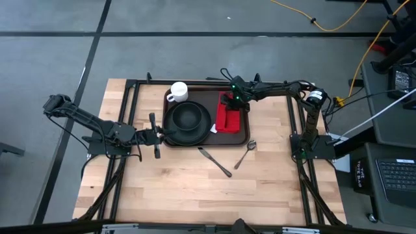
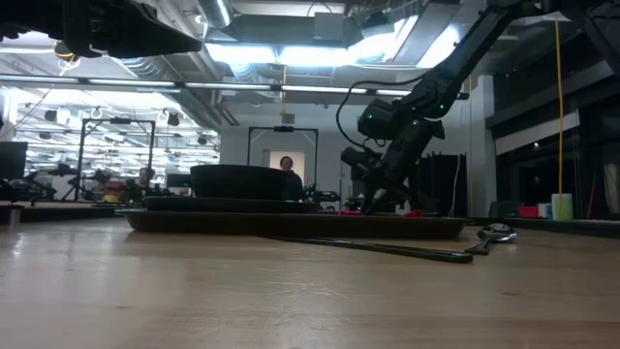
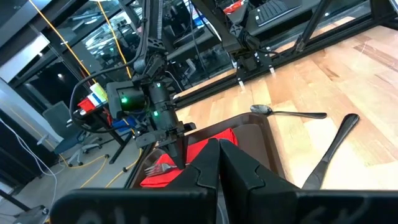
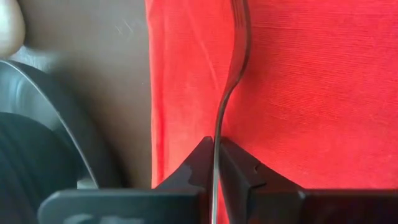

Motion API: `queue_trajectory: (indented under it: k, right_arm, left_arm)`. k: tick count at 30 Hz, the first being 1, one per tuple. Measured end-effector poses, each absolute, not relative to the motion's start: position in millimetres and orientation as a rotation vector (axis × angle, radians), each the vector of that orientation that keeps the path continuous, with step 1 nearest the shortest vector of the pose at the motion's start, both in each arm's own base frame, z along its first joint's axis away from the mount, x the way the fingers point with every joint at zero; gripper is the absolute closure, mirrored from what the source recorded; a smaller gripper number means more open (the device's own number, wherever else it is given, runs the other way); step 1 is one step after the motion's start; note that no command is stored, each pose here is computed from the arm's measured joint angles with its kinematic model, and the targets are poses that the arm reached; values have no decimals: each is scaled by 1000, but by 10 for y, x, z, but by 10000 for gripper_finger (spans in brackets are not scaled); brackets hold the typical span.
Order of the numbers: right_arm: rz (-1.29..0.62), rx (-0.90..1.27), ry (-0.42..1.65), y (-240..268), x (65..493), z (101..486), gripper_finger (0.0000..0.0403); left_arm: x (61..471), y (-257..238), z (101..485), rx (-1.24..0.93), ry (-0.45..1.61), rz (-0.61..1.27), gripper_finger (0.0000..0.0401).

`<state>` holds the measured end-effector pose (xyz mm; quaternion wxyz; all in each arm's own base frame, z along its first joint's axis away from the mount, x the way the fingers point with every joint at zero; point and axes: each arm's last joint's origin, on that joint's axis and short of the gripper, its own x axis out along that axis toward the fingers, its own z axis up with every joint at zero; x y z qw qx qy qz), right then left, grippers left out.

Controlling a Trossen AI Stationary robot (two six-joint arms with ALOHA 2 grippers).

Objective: Set up tray
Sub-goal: Put the black fork on top of the red table napkin on the brown serving tray

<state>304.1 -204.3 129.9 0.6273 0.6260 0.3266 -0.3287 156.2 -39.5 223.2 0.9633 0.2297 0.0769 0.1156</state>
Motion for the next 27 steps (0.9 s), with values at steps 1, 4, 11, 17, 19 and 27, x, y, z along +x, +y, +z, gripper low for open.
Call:
queue_trajectory:
  k: [1,4,11,17,19,27]
  right_arm:
    - [-753,1435,749,-2043,3041,1299,379]
    - [-753,1435,749,-2043,3041,1299,378]
    - [-761,1432,746,-2044,3039,1302,365]
    - [-761,1429,747,-2044,3039,1301,363]
    - [-758,1425,748,-2044,3039,1301,363]
    - [-743,1408,756,-2045,3038,1302,363]
  left_arm:
    - [1562,-395,2232,465,156,234,395]
    - [1562,-395,2232,465,156,234,399]
    - [1562,-394,2232,465,156,234,395]
    - [1562,-395,2232,457,155,234,399]
    - [1562,-395,2232,457,155,234,398]
    - [1562,-394,2232,457,155,235,398]
